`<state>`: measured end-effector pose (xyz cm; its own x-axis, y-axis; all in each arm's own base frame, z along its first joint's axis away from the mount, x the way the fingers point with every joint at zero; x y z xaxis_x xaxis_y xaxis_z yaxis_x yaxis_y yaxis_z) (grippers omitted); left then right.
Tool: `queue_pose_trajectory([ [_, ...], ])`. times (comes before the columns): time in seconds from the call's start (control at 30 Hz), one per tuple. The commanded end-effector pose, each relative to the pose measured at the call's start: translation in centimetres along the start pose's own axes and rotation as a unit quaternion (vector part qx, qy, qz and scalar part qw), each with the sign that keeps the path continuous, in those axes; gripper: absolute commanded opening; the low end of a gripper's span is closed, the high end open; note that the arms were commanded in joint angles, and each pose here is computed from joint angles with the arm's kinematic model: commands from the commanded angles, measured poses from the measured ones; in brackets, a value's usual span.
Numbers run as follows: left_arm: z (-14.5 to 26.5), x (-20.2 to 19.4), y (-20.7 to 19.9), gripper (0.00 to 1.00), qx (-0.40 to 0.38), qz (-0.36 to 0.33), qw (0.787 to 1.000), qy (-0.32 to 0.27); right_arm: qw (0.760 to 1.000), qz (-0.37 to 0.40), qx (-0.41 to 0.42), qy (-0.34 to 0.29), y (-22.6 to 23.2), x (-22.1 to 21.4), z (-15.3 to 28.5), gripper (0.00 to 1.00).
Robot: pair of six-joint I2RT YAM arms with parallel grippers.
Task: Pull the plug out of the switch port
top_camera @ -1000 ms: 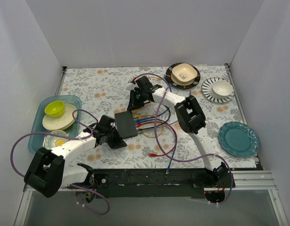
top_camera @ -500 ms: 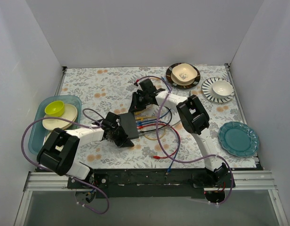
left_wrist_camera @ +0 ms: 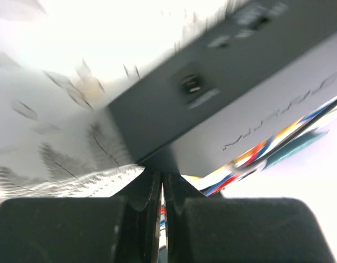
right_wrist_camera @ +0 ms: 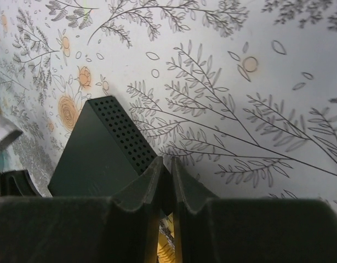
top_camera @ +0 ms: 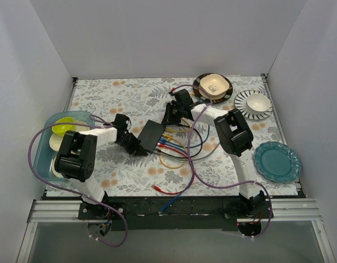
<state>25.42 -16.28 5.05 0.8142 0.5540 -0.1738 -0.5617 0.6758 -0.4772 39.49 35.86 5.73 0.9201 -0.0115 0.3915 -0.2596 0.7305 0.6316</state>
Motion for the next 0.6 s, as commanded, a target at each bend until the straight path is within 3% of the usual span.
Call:
queue_pose_trajectory([
  [0.0,-0.3,7.2,-0.9,0.0,0.019,-0.002,0.991,-0.131,0.993,-0.025,0.011,0.114,1.4,-6.5,1.2,0.2],
  [0.4,-0.7,13.7,-4.0,0.0,-0.003,0.021,0.989,-0.144,0.994,-0.017,-0.007,0.111,1.6,-7.0,3.8,0.21],
  [0.57,-0.9,15.8,-6.4,0.01,-0.028,0.015,0.988,-0.151,0.997,-0.01,-0.064,0.033,0.6,-3.1,7.4,0.26],
])
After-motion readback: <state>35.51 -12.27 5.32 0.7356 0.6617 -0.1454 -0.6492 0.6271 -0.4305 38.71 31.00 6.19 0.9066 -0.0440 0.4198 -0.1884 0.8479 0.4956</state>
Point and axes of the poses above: each gripper's point midway between its finger pads, its own z axis back along the fingers, its own y axis along the line the jaws close on, x = y × z, the point moved 4 cm from there along z, back along the fingers, and after that the axes turned 2 degrees about -z, right-handed, at the moved point
